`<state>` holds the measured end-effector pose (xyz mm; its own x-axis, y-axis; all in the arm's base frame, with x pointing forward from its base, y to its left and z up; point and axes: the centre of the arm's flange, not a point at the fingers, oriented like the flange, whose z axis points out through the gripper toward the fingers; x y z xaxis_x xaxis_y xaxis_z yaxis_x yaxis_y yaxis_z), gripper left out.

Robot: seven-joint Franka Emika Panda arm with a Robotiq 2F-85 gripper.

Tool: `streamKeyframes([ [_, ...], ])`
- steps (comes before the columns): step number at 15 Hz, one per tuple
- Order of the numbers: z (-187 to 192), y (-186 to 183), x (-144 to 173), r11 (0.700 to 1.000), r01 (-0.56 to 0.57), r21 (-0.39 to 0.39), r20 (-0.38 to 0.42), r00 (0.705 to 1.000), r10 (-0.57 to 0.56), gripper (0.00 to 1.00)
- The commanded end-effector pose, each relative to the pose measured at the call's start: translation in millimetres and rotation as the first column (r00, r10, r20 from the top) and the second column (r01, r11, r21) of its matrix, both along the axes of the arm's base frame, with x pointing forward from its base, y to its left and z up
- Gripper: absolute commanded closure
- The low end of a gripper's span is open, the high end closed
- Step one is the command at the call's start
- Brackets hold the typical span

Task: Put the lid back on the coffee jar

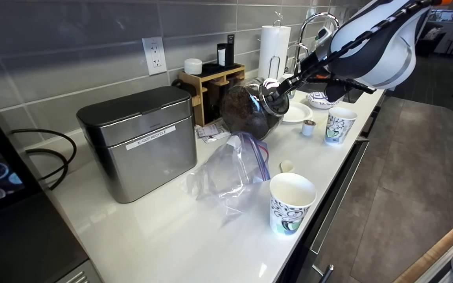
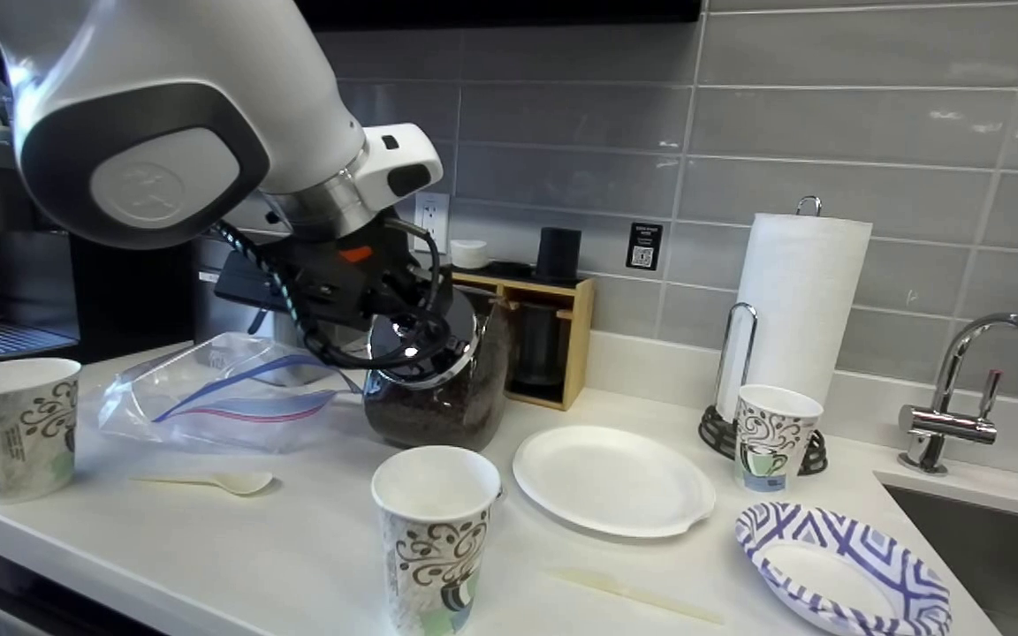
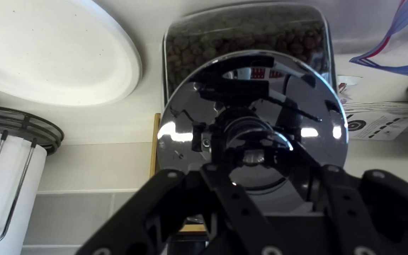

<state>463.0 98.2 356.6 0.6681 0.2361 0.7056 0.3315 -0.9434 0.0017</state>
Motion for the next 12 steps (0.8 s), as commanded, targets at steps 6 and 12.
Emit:
streamKeyframes([
  [6, -39.4, -10.9, 21.4, 0.999, 0.030, -0.020, -0.015, 0.999, -0.030, 0.06],
  [12, -37.2, -15.5, 18.6, 1.000, 0.021, -0.023, -0.021, 1.000, -0.022, 0.00],
])
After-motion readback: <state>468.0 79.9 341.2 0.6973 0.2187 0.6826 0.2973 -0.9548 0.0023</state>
